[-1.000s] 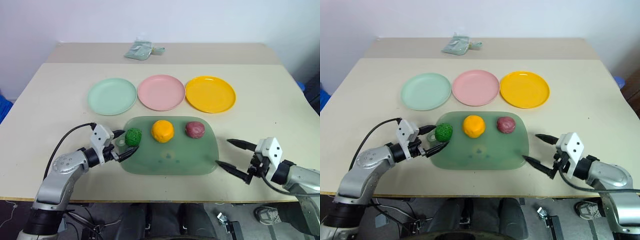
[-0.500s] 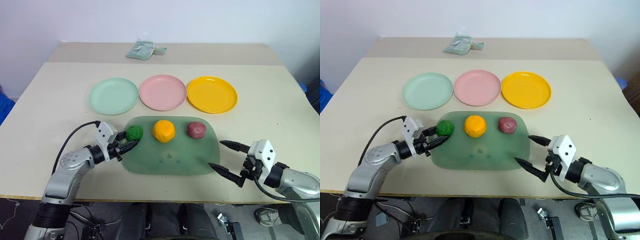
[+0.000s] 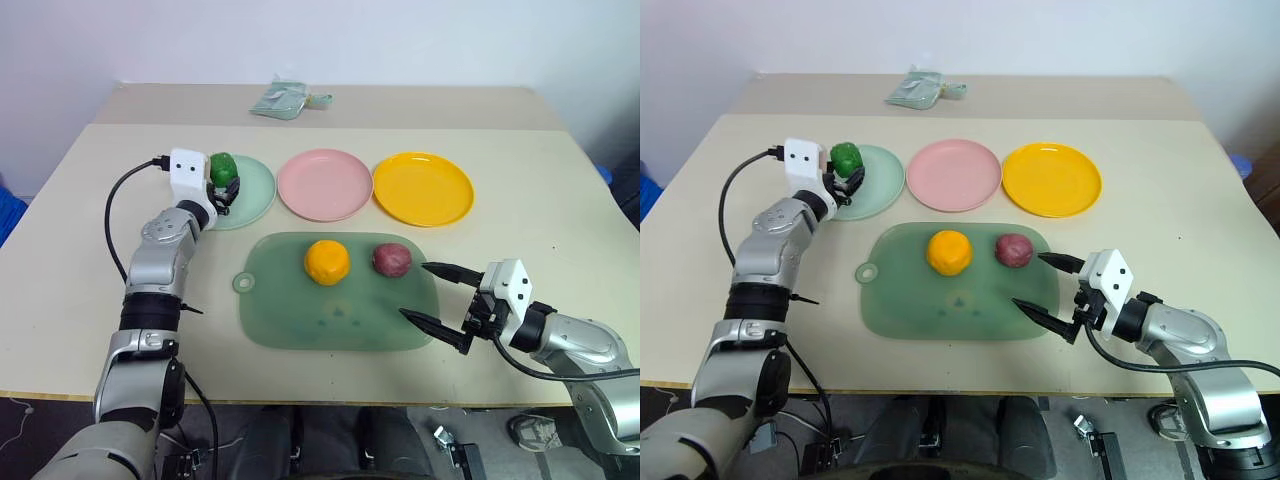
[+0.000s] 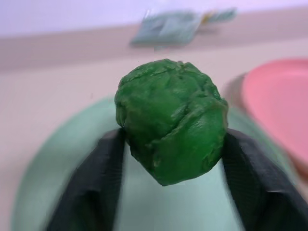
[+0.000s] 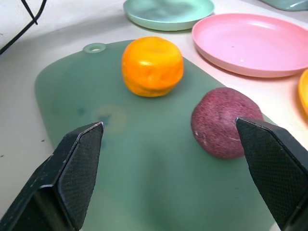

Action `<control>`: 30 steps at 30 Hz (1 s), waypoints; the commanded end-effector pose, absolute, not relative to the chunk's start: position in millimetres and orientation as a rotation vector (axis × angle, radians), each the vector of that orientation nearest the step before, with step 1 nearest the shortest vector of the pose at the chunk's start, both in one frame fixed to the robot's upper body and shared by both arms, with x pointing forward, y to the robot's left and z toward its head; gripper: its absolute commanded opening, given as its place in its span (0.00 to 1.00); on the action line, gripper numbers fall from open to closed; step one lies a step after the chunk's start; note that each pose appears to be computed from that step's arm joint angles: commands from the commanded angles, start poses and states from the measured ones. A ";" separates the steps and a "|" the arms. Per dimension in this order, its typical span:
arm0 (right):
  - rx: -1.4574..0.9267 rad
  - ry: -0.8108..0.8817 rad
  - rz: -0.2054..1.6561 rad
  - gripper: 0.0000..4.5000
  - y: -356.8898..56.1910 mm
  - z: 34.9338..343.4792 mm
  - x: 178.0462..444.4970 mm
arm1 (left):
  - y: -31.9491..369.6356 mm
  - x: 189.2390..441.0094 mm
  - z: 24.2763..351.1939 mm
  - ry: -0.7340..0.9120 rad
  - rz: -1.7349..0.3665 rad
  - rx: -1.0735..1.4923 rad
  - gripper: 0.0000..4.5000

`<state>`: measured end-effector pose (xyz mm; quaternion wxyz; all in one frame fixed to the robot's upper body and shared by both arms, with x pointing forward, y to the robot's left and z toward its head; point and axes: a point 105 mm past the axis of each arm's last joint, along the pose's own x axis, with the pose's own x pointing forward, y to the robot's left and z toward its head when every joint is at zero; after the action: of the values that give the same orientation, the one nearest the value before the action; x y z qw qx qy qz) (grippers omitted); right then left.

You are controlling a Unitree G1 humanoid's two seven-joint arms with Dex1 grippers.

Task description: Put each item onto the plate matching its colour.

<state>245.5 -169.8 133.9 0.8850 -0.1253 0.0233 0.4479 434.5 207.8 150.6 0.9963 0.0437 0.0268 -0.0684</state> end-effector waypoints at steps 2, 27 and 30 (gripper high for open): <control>-0.288 -0.015 0.896 1.00 -171.4 145.1 247.7 | 216.5 435.3 168.7 -0.021 -0.111 0.126 0.99; -0.230 -0.043 0.982 1.00 -83.4 184.5 277.9 | 172.4 319.1 147.7 -0.019 -0.797 0.192 0.99; -0.224 0.001 0.994 1.00 -57.3 179.4 287.6 | 186.1 295.8 135.1 0.053 -0.831 0.224 0.99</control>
<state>285.8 -63.0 183.2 0.8706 -0.1017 -0.0109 0.4812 304.6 187.3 121.8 0.9163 0.0963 0.0479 -0.3857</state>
